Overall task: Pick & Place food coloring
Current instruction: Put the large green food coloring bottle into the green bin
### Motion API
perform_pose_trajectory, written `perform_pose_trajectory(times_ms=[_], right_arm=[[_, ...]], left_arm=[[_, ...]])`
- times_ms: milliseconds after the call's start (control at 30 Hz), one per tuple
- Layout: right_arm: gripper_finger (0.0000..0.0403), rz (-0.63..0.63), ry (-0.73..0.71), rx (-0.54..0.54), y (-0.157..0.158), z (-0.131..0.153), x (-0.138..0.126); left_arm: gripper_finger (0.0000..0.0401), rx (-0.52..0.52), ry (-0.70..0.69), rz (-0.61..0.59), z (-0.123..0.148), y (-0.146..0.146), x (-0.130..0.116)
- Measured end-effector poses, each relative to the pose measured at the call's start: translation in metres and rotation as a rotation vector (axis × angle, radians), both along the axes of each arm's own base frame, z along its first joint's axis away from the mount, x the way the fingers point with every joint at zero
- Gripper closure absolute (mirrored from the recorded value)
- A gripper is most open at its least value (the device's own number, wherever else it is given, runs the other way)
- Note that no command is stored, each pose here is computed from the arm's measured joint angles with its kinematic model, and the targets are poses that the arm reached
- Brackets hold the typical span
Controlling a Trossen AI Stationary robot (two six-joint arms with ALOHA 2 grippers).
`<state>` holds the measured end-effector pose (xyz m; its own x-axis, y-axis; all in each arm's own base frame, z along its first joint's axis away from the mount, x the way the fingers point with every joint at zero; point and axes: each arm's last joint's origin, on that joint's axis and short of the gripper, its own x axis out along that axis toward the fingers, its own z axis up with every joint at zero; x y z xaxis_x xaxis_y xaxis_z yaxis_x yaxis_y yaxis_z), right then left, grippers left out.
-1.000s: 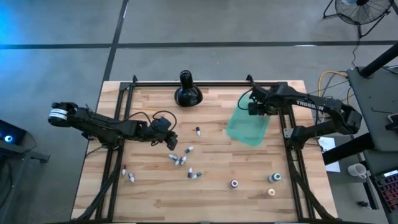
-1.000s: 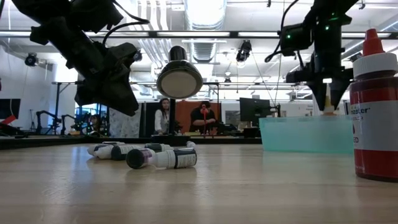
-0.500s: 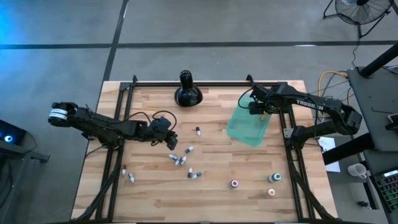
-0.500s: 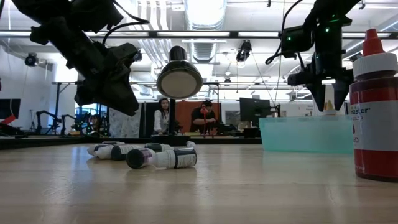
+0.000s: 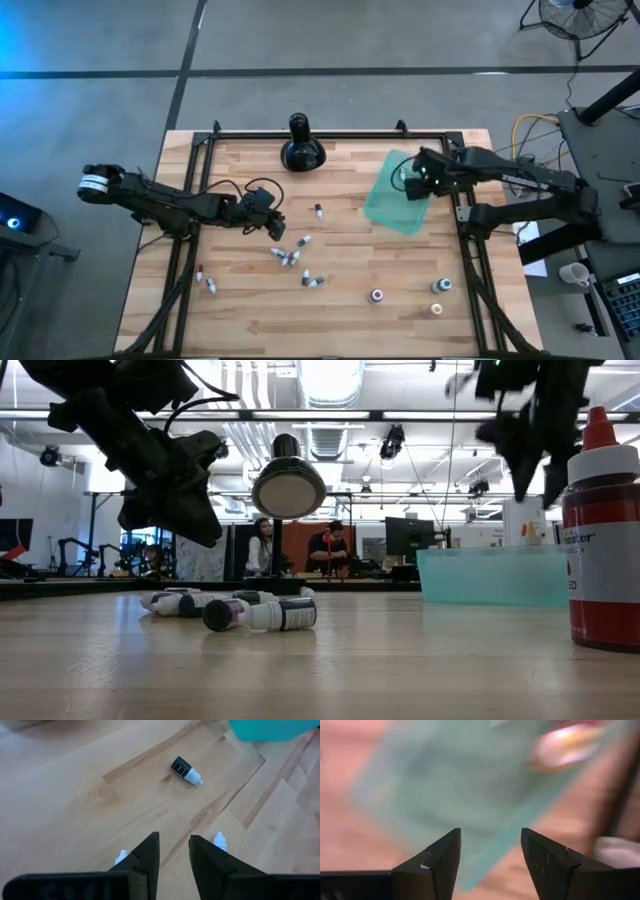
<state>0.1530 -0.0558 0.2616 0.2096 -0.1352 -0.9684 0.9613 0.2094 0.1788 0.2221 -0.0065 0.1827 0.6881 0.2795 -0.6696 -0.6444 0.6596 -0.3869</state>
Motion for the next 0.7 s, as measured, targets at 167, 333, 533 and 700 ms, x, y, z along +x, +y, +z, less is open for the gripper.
perform_pose_trajectory(times_ms=[167, 333, 533, 700], right_arm=[[0.0202, 0.226, -0.125, 0.061, 0.046, 0.002, 0.022], [0.0202, 0.385, -0.012, 0.184, 0.097, -0.011, 0.026], [0.0202, 0.179, 0.1, 0.28, 0.141, -0.018, 0.014], [0.0202, -0.059, 0.11, 0.283, 0.169, -0.02, -0.001]], left_arm=[[0.0321, 0.013, 0.0, -0.003, 0.0, 0.0, 0.0], [0.0321, 0.016, 0.001, -0.007, 0.0, 0.0, 0.0], [0.0321, 0.015, 0.002, -0.008, 0.0, 0.0, 0.0], [0.0321, 0.01, 0.001, -0.006, 0.0, 0.0, 0.0]])
